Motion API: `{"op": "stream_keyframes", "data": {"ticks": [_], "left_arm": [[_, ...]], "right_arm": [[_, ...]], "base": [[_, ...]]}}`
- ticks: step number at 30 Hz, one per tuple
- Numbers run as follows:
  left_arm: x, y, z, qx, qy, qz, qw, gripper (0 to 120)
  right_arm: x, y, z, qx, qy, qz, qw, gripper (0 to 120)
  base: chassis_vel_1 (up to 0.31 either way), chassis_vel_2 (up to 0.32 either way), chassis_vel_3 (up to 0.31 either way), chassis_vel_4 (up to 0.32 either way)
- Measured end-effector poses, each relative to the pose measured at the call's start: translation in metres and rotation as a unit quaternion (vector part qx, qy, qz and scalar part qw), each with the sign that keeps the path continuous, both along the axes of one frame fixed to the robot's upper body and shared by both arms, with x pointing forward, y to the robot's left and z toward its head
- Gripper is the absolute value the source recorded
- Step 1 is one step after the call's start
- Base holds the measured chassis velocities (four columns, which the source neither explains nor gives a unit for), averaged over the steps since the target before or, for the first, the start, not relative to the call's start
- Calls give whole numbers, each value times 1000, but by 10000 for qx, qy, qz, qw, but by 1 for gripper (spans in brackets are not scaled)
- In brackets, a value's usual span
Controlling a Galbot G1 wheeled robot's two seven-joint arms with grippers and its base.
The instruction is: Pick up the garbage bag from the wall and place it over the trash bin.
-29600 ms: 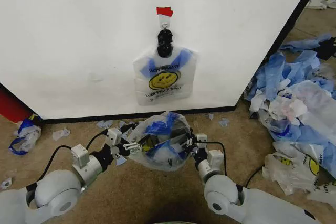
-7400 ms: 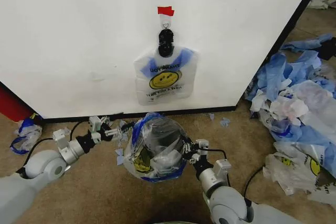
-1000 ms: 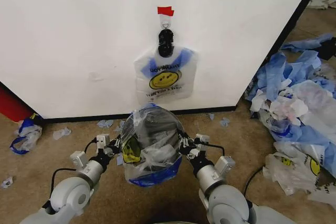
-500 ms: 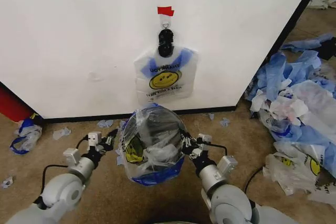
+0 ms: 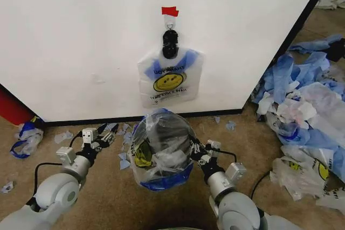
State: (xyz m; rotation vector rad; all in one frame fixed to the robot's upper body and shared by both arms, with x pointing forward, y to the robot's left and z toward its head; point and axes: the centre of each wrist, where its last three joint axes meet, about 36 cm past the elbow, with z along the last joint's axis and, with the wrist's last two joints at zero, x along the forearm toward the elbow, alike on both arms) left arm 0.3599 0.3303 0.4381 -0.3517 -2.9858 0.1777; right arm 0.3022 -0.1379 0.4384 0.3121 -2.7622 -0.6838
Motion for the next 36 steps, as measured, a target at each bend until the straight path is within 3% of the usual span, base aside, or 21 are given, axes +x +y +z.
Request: {"op": "stream_keyframes", "data": {"ticks": [2,6,16,36], "left_arm": [[-2,-5,2,-23,-52,-37,10000,84],[-7,-11,6,-72,-108,-105,9999,93],[-12,-18,6,-122,-120,-180,9997,93],[-11,-17,1,-103,-133,-176,9997,93]], "right_arm": [[2,2,-4,-5,107,-79,9999,0],[3,8,-7,56,263,-129,9996,0],[0,35,-28,107,580,35,9983,0],[8,44,-58,-78,663,-48,9978,0]], "base": [[0,0,0,0],[0,0,0,0],[0,0,0,0],[0,0,0,0]]}}
